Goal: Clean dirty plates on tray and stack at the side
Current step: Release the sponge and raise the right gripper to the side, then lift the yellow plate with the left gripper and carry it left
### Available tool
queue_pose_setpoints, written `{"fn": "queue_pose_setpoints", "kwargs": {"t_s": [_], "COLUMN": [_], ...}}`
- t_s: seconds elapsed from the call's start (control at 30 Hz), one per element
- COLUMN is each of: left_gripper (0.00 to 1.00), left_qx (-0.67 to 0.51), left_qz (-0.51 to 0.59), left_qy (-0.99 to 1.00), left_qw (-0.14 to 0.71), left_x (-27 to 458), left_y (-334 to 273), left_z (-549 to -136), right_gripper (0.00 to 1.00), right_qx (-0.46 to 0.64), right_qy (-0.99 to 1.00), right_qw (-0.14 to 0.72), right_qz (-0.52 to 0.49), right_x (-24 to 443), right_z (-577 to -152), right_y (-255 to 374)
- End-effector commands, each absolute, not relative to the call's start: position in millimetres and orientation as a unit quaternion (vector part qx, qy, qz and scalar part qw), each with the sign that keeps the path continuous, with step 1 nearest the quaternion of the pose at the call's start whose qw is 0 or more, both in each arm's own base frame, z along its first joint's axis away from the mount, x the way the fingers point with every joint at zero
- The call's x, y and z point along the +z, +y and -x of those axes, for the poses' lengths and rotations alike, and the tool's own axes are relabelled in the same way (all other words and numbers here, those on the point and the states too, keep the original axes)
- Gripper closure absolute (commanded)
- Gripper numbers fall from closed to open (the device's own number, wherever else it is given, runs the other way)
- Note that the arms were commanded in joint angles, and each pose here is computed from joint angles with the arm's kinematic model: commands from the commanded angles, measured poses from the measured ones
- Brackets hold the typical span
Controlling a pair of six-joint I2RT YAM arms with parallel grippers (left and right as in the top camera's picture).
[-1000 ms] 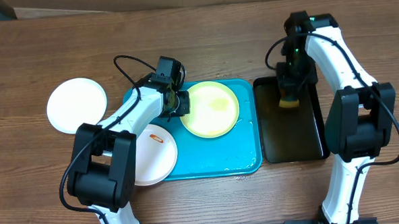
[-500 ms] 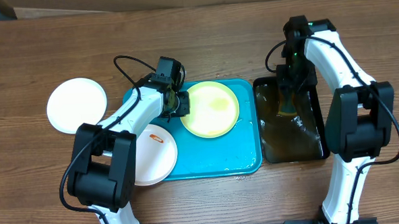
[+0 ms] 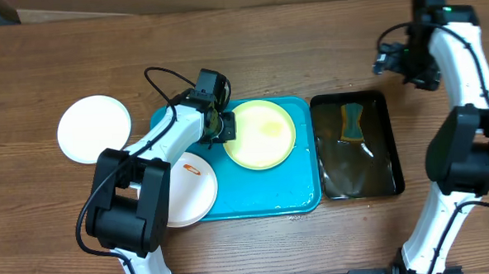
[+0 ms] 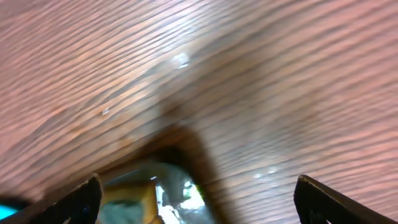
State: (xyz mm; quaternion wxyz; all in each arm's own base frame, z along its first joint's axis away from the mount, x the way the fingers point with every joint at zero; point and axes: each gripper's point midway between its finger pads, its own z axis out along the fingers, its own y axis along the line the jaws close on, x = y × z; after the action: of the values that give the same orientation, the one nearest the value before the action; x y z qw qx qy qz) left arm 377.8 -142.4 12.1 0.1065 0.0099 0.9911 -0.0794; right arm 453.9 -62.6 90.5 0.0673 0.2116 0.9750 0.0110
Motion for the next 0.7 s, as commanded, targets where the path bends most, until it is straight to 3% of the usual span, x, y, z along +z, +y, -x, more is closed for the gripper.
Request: {"fn": "queue_pose_setpoints", "kwargs": {"t_s": [0.0, 0.4, 0.67], "left_gripper": [0.96, 0.96, 0.96], "left_qx": [-0.052, -0.059, -0.083], "left_qz": [-0.002, -0.033, -0.075], "left_qy": [0.991, 0.983, 0.967], "left_qw": [0.126, 0.171, 0.229], "left_x": [28, 100, 148], "left_y": [-131, -140, -188], "left_z": [-395, -420, -435], "right_gripper": [0.0, 0.0, 0.0], "right_qx": [0.014, 0.014, 0.014], "right_qy": [0.969, 0.967, 0.967], "right_qw": [0.087, 0.098, 0.098], "right_qz": [-0.23, -0.235, -0.235], "right_x": [100, 101, 101], "right_z": [-460, -465, -465], "right_y": [-69, -74, -74]}}
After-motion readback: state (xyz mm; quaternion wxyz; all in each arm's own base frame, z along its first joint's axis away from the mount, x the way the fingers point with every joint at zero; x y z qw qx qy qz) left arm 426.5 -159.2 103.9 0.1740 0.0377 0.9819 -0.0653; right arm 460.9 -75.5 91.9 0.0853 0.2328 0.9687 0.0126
